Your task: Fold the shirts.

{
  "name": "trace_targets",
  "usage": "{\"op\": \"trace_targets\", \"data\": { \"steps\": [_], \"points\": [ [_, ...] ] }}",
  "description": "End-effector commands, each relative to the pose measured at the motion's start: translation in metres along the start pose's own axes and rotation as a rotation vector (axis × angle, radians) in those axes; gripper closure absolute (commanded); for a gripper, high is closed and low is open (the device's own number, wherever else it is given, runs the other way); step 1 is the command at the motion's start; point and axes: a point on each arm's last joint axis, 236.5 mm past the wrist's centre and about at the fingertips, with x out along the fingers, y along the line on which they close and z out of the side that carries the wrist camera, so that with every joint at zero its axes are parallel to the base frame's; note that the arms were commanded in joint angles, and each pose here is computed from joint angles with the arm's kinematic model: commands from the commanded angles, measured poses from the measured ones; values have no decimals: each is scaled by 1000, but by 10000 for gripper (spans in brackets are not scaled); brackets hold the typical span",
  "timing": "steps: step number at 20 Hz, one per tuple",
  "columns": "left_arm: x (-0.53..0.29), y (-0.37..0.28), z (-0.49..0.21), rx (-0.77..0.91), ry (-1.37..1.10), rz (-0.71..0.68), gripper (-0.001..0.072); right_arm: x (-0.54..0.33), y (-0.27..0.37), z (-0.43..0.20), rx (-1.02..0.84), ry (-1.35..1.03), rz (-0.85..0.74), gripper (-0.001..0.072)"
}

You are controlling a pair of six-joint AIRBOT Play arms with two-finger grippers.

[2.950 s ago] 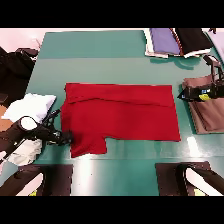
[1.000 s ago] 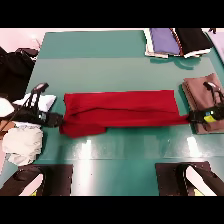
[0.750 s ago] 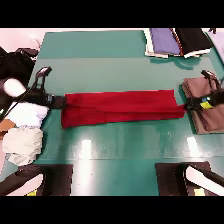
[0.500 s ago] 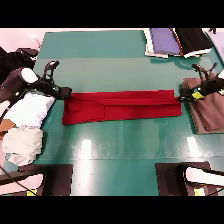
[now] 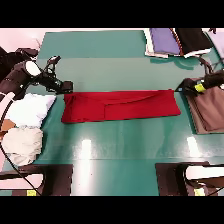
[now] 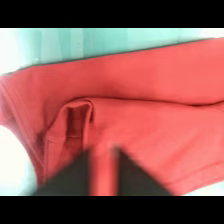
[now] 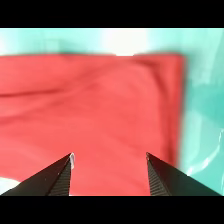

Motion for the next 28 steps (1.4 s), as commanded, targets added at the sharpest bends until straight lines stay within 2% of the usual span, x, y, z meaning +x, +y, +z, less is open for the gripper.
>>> {"op": "trace_targets", "data": {
  "steps": [1, 4, 7, 8, 9, 10, 11, 13, 14, 17, 21, 28],
  "points": [
    [-1, -13, 0, -22, 7, -54, 666, 3, -41, -30, 123, 44, 37, 201],
    [-1, -40, 11, -56, -37, -149, 673, 25, -59, -52, 172, 125, 73, 201],
    [8, -71, 12, -5, -59, -172, 676, 52, -42, -44, 196, 123, 182, 202],
    [13, -85, 10, 16, -61, -183, 676, 60, -34, -39, 200, 115, 208, 213],
    [19, -97, 7, 32, -58, -192, 676, 68, -26, -34, 193, 108, 223, 266],
    [26, -110, 3, 31, -53, -202, 677, 76, -19, -33, 176, 111, 221, 267],
    [34, -123, -1, 34, -48, -211, 676, 81, -14, -32, 152, 111, 214, 322],
    [53, -147, -11, 75, -37, -228, 677, 81, -1, -26, 76, 94, 210, 613],
    [60, -159, -12, 83, -42, -242, 677, 74, 7, -20, 39, 77, 211, 695],
    [81, -188, -5, 90, -66, -281, 677, 22, 54, 6, -82, -11, 263, 696],
    [111, -215, -8, 113, -27, -309, 677, -52, 152, 23, -280, -140, 339, 695],
    [143, -236, -24, 105, 28, -342, 677, -107, 282, 3, -488, -221, 411, 696]
  ]
}}
